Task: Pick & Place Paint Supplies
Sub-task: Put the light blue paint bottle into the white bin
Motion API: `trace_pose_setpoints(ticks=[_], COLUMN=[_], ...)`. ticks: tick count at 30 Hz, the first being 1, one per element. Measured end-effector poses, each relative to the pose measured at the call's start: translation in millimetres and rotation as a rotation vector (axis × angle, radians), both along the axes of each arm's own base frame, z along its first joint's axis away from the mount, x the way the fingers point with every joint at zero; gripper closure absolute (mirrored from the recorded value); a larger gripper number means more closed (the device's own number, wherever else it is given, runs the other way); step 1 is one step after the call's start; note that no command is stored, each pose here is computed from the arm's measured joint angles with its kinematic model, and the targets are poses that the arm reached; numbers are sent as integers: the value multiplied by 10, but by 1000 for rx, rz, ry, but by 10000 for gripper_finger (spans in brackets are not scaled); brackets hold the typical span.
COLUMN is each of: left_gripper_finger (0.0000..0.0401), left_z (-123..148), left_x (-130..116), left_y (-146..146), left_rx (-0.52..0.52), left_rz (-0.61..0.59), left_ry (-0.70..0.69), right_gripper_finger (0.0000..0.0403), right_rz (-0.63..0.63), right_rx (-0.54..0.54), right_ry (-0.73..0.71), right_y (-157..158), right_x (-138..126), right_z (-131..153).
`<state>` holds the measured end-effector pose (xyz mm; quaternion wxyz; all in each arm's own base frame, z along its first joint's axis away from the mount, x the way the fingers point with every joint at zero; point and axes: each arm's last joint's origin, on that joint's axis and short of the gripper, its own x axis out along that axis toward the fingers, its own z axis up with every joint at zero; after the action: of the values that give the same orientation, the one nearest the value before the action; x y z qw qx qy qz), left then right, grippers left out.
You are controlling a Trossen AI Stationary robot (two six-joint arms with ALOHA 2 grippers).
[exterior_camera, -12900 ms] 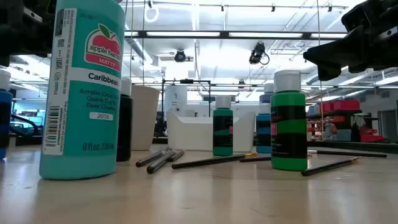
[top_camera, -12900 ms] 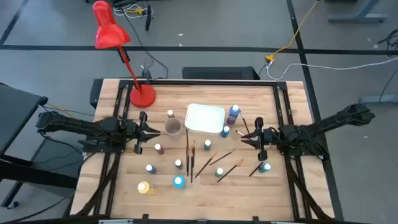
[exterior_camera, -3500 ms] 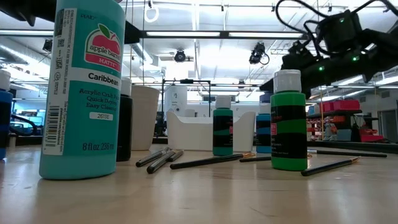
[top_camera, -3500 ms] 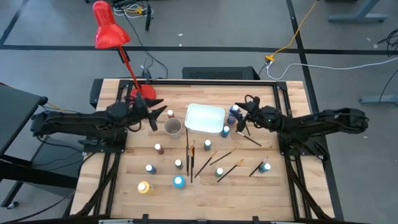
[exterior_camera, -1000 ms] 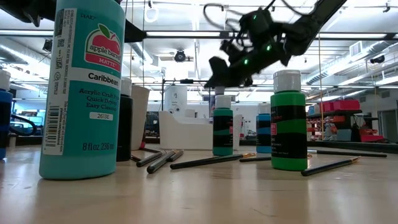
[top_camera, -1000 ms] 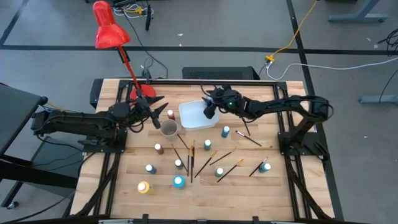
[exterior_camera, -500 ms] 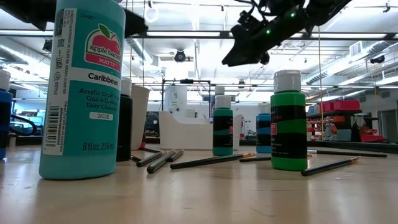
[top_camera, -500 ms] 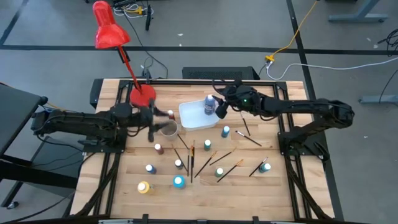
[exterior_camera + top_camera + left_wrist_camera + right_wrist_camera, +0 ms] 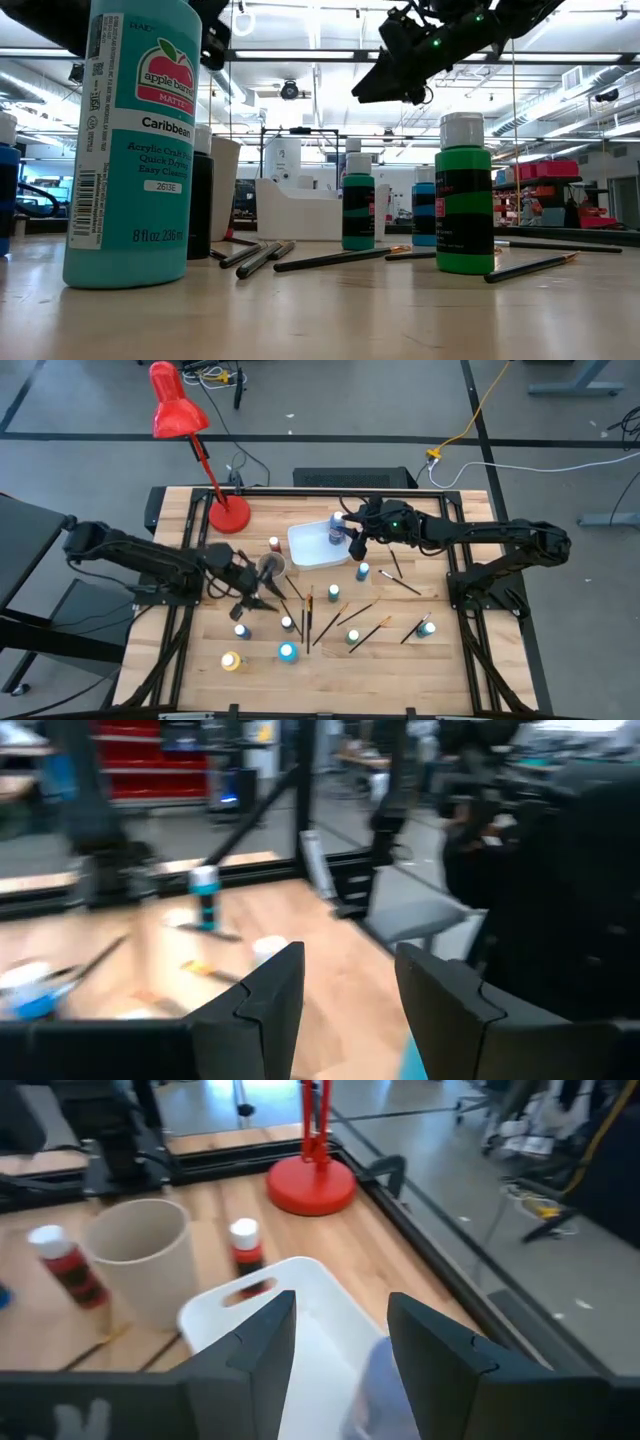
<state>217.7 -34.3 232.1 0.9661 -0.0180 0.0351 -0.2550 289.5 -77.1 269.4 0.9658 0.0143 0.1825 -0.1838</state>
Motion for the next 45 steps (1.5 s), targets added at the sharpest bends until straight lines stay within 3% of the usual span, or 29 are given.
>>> trace_pose_setpoints(ticks=[5,13,24,37,45], left_gripper_finger=[232,232,232,232,232], left_z=[-133,-241,-333,-367,-348], left_x=[117,241,547,532,520], left_y=[-247,-558,-881,-975,-1012], left_rx=[3,21,21,72,84], left_rz=[-130,-226,-226,-62,-77], left_ry=[-19,-48,25,107,62], right_gripper_finger=[236,236,236,236,236], right_rz=[54,98,129,192,222], right_rx=[33,46,42,39,13], right_ry=[-13,-22,-28,-25,-19], right_y=[21,54,136,317,376], right_x=[8,19,41,74,83], right_z=[2,8,14,14,16])
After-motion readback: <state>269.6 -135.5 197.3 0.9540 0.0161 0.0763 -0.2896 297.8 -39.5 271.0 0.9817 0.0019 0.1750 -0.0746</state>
